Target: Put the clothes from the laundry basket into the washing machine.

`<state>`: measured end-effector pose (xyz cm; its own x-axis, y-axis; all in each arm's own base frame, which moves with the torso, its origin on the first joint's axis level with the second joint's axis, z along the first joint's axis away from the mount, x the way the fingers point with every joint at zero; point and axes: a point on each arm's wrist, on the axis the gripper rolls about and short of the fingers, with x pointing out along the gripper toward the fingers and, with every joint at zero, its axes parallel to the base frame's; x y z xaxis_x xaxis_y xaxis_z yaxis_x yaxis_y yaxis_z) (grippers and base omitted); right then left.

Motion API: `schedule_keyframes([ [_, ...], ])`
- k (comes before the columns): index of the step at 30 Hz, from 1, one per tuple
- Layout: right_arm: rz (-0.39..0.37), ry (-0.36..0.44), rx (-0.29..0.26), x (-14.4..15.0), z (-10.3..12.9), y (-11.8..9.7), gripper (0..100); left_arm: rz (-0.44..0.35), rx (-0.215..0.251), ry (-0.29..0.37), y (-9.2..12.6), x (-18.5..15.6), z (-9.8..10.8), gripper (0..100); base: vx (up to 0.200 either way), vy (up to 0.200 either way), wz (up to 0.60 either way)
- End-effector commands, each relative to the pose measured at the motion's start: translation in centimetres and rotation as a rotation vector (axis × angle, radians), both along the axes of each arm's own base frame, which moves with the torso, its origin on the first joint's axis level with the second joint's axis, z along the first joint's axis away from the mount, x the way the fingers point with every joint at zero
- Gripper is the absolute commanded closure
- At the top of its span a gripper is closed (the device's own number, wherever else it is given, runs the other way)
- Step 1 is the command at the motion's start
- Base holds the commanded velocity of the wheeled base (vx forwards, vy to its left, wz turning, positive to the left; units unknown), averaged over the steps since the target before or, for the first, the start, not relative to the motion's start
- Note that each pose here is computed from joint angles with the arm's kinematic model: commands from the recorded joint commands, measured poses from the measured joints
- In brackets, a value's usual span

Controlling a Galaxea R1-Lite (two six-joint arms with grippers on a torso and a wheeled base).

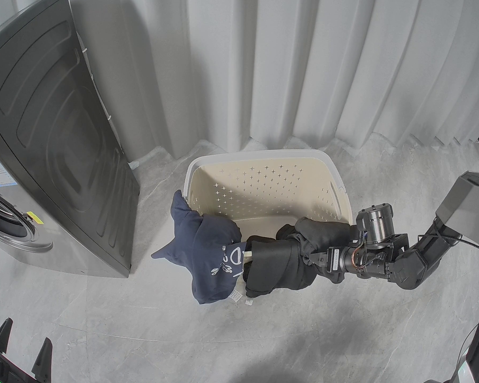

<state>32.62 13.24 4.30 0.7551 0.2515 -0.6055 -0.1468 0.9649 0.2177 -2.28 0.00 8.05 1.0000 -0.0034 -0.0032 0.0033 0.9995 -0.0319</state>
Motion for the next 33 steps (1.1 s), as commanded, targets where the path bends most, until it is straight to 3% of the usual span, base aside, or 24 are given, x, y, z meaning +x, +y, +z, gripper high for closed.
schedule_keyframes([
  [1, -0.002, -0.005, 0.002, 0.9, -0.9, 0.2, 0, 0.000, 0.000, 0.003, 0.0, 0.0, -0.4, 0, 0.000, 0.000, 0.00],
  [2, -0.002, -0.011, 0.004, 1.0, -1.0, 0.2, 0, 0.000, 0.000, 0.001, 0.0, 0.0, -0.4, 0, 0.000, 0.000, 0.00],
  [3, -0.001, -0.013, 0.003, 1.1, -1.2, 0.3, 100, 0.000, 0.000, 0.001, 0.0, 0.0, -0.4, 0, 0.000, 0.000, 0.00],
  [15, 0.032, -0.072, 0.036, 0.1, -0.8, 0.8, 100, 0.000, 0.000, 0.003, 0.0, 0.0, -0.4, 0, 0.000, 0.000, 0.00],
  [22, 0.093, -0.177, 0.086, -5.2, 4.9, 0.3, 100, 0.000, 0.000, 0.001, 0.0, 0.0, -0.4, 0, 0.000, 0.000, 0.00],
  [28, 0.131, -0.343, 0.155, -9.1, 10.7, -0.7, 100, 0.000, 0.001, 0.003, 0.0, 0.0, -0.4, 0, 0.000, 0.000, 0.00],
  [33, 0.194, -0.485, 0.244, -12.7, 15.3, -1.6, 100, 0.000, 0.006, 0.001, 0.0, 0.0, -0.4, 0, 0.000, 0.000, 0.00],
])
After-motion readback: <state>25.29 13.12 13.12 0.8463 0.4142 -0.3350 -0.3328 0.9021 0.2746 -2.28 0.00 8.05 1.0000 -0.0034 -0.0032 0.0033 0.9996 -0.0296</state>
